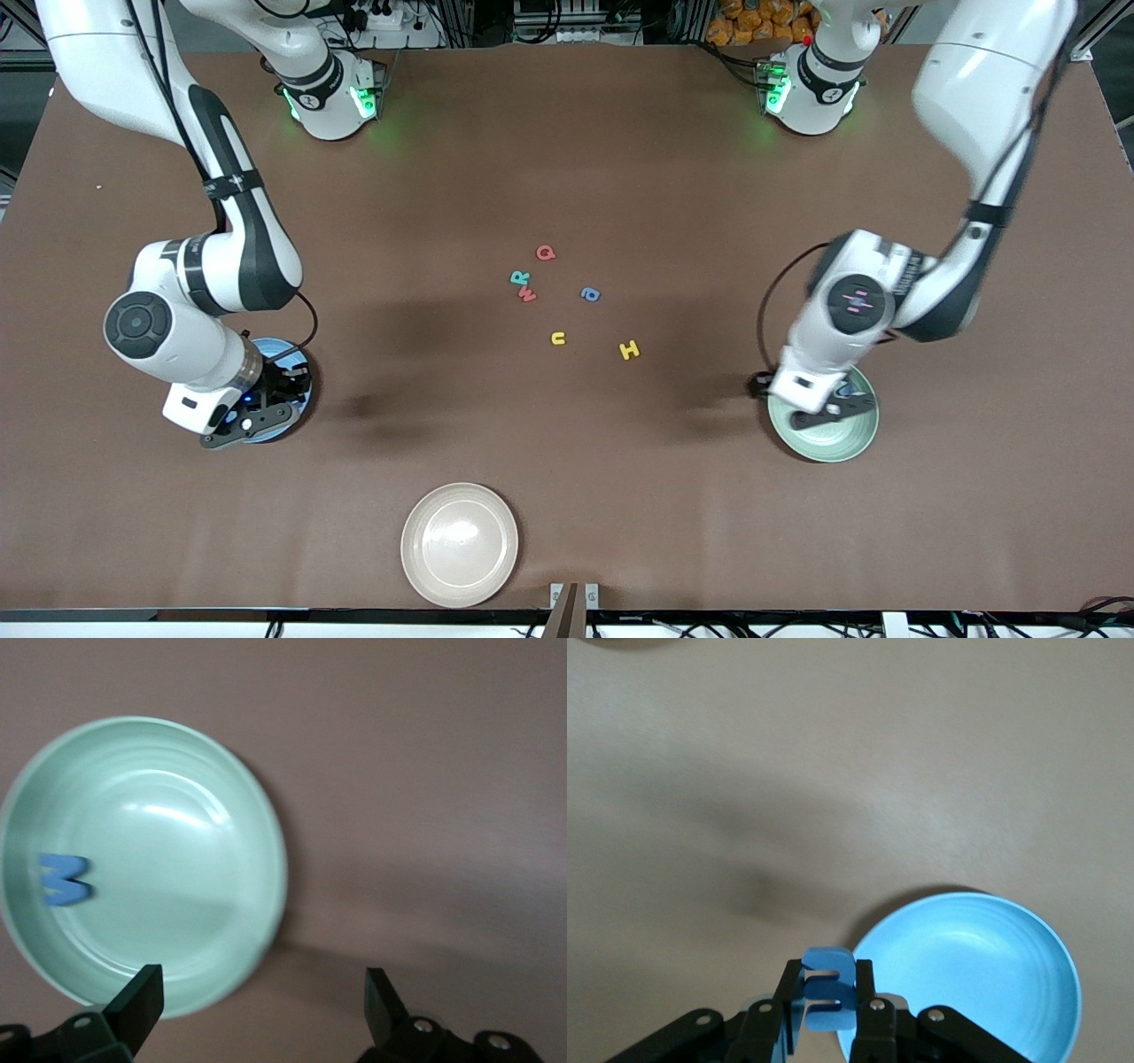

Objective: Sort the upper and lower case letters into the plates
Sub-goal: 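Release the blue E on the blue plate while the left gripper reaches the H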

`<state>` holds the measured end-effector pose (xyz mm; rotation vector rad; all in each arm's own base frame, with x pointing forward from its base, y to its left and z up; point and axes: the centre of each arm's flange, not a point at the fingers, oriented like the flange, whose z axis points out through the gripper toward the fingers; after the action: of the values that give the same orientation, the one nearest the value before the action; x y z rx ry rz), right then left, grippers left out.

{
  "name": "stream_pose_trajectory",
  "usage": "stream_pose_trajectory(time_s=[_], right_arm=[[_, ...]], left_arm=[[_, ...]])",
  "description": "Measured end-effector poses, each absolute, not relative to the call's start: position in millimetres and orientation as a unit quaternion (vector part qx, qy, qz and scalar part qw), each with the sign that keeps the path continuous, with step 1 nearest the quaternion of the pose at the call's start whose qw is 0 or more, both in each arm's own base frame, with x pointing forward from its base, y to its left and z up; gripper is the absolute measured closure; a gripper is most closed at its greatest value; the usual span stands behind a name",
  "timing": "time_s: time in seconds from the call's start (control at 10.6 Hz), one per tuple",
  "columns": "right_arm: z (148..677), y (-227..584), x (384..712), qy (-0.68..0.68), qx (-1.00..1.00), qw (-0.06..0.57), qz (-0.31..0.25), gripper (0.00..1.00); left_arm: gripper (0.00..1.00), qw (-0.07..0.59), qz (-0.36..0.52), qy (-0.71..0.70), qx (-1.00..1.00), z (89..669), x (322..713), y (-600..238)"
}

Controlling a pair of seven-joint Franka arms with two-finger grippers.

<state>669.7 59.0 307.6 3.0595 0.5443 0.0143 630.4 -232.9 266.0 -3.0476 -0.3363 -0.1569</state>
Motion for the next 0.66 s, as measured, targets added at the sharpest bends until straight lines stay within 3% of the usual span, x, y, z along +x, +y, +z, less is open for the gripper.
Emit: stream_pose_trajectory(time_s=[0.38,0.66], right_arm=[[284,18,658,0.146,0.989,0.016,-0.029,0.73],[274,-12,655,0.133,0.99,0.026,-0.039,0.73]], left_arm=[[0.0,0.014,-0.049,-0.096,-0.994,242,600,-354],[0.0,0.012,-0.033,-0.098,-0.995,213,581,-392]])
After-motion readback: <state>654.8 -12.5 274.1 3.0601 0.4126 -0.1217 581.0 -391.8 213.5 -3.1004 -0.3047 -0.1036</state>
